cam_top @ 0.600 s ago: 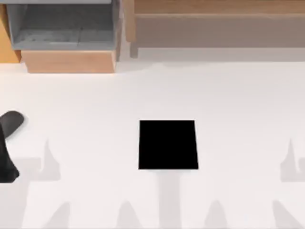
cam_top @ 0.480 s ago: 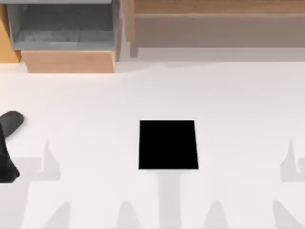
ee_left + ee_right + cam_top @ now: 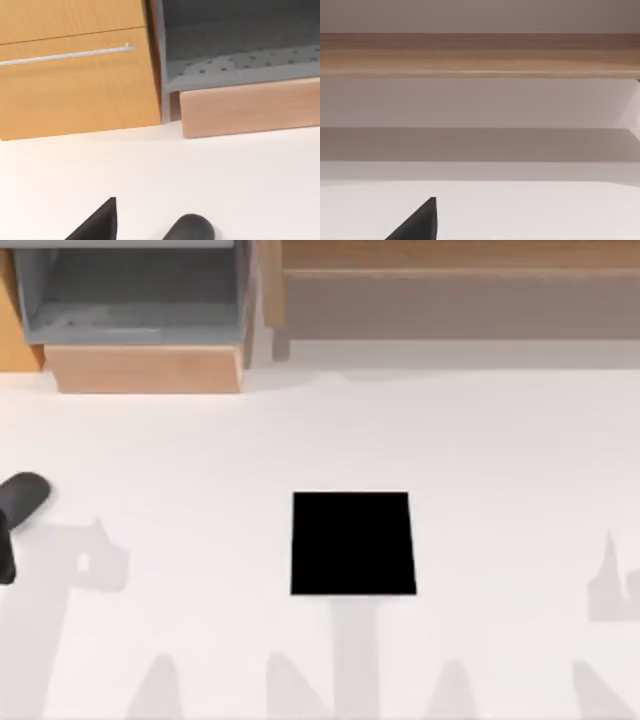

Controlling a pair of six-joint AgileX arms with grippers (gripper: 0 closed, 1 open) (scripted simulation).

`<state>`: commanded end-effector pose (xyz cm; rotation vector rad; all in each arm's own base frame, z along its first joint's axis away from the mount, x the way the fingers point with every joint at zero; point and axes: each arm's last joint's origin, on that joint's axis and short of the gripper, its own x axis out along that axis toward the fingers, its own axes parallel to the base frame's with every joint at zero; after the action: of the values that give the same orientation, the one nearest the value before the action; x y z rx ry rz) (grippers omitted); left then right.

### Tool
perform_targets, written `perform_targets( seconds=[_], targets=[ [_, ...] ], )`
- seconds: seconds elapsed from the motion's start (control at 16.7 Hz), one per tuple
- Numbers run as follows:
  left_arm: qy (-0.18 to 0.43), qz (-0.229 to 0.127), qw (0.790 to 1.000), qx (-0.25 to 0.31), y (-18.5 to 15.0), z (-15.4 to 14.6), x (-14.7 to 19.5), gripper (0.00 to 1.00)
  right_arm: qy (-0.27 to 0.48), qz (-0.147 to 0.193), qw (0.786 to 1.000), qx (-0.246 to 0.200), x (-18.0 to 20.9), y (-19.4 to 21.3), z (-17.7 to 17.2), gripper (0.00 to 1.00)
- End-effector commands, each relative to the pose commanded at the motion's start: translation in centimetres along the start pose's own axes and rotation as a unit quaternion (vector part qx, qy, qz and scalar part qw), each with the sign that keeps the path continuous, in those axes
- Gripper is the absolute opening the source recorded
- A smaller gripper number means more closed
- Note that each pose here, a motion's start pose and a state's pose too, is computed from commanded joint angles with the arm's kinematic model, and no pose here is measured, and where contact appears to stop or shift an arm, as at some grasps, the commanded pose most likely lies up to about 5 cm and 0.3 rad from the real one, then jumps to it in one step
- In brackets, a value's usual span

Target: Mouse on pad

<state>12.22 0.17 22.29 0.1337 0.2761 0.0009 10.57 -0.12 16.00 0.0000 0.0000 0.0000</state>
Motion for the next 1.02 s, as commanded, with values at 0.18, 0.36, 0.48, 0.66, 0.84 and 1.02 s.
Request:
perform_targets(
  seconds=[0.18,0.36,0.48,0.66,0.84,1.02],
  targets=[
    [0.119,-0.018,0.992,0.043,0.7,3.7,2.5,1.00,0.000,0.000,1.000,0.000,0.0,0.0,0.0,1.00],
    [0.252,-0.051,0.963,0.084,1.5,6.2,7.2,1.00,0.000,0.000,1.000,0.000,0.0,0.0,0.0,1.00],
    [0.333,-0.078,0.934,0.108,1.9,7.1,10.8,1.00,0.000,0.000,1.000,0.000,0.0,0.0,0.0,1.00],
    [0.429,-0.120,0.885,0.136,2.6,7.4,16.1,1.00,0.000,0.000,1.000,0.000,0.0,0.0,0.0,1.00],
    [0.495,-0.158,0.840,0.156,3.2,6.9,20.7,1.00,0.000,0.000,1.000,0.000,0.0,0.0,0.0,1.00],
    [0.540,-0.190,0.802,0.168,3.6,5.7,24.4,1.00,0.000,0.000,1.000,0.000,0.0,0.0,0.0,1.00]
  ],
)
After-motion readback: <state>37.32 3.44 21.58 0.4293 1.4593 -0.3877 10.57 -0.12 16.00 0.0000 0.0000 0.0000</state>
